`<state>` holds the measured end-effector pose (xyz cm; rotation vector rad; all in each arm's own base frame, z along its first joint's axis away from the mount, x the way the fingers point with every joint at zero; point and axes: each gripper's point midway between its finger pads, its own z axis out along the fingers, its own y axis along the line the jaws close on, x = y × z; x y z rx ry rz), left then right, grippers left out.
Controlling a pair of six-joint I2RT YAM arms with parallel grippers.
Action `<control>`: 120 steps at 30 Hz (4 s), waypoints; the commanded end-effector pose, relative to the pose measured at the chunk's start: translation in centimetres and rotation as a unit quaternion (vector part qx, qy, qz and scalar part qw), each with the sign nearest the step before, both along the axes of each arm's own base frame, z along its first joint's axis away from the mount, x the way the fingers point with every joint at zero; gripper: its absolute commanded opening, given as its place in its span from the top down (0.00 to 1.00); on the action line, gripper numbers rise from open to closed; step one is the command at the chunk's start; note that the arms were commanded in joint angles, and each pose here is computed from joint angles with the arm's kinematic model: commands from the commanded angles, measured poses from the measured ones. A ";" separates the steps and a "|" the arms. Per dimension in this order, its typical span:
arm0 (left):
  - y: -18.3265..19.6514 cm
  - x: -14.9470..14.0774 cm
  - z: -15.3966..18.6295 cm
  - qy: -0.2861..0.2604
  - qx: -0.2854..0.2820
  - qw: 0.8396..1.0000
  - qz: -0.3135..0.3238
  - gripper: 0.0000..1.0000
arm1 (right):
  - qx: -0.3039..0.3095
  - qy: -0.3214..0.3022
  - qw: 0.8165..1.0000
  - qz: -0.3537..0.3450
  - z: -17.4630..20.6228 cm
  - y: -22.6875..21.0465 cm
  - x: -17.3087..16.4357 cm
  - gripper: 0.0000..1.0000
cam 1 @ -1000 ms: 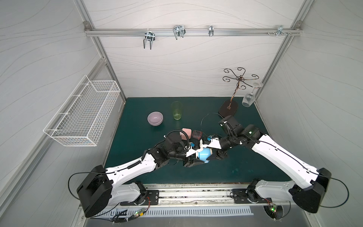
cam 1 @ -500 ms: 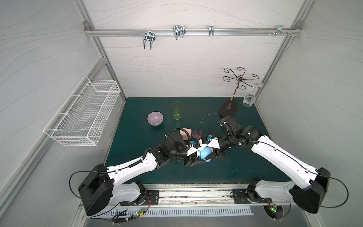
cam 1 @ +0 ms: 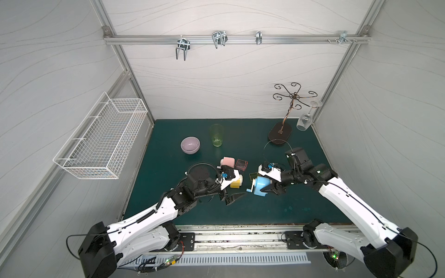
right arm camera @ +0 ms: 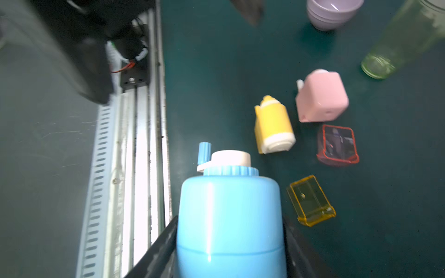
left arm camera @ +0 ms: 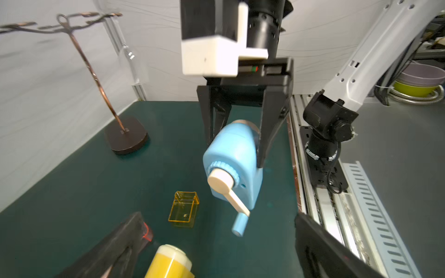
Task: Put the tray back into the pencil sharpener
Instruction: Place the pencil sharpener at the center of the board, then pick up the pencil sharpener from the center of the board.
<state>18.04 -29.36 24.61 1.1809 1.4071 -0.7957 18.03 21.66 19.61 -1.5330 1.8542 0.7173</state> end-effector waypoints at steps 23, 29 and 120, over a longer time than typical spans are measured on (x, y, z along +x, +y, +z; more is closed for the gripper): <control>2.9 3.7 -1.5 0.008 -0.005 0.990 0.141 0.00 | -0.096 -0.066 0.969 -0.218 -10.6 -8.0 21.1 0.85; 2.6 3.9 -2.1 0.007 0.003 0.990 0.139 0.00 | -0.109 -0.063 0.968 -0.219 -12.0 -8.8 20.9 0.61; 3.6 0.2 -0.1 0.066 -0.037 0.997 -0.026 0.01 | 0.005 -0.033 0.974 0.226 3.1 9.5 -2.5 0.72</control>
